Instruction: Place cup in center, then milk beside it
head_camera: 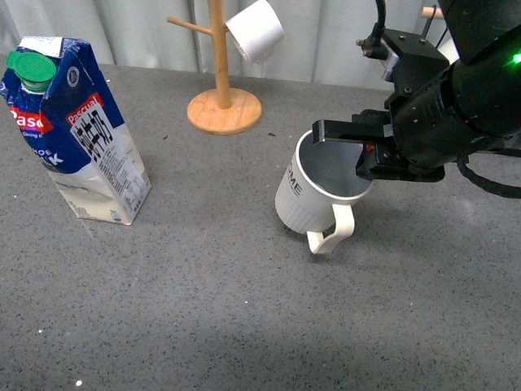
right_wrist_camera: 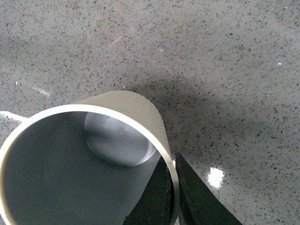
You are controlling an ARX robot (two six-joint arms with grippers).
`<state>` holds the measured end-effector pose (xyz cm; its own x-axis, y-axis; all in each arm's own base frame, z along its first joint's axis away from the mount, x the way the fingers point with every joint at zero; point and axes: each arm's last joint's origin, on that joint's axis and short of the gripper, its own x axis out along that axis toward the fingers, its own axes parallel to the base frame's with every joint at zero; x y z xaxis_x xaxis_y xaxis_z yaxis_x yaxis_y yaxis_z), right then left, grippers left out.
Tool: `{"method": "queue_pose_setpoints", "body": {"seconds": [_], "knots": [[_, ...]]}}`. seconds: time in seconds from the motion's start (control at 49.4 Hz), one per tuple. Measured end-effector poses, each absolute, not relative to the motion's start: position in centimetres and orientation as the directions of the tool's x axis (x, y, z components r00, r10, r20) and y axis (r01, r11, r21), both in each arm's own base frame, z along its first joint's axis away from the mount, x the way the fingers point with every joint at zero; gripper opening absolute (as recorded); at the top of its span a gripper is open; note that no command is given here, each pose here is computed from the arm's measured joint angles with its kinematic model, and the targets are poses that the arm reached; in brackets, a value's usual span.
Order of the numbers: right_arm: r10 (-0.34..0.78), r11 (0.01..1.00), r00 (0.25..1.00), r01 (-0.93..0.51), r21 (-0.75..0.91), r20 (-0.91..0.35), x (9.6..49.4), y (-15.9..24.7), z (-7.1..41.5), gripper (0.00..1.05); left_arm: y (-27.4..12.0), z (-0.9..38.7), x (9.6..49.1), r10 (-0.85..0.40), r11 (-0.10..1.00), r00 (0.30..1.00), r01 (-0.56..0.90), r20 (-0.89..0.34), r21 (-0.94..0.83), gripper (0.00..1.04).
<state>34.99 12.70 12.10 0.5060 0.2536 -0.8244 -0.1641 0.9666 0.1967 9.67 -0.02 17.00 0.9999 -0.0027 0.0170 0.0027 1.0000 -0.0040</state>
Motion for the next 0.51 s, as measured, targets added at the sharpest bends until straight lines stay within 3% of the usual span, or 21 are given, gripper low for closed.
{"method": "queue_pose_setpoints", "body": {"seconds": [0.506], "knots": [[0.193, 0.980, 0.485, -0.134, 0.146, -0.853, 35.52, 12.63, 11.41, 0.01, -0.02, 17.00, 9.67, -0.003, 1.000, 1.000, 0.003, 0.017, -0.004, 0.98]]}}
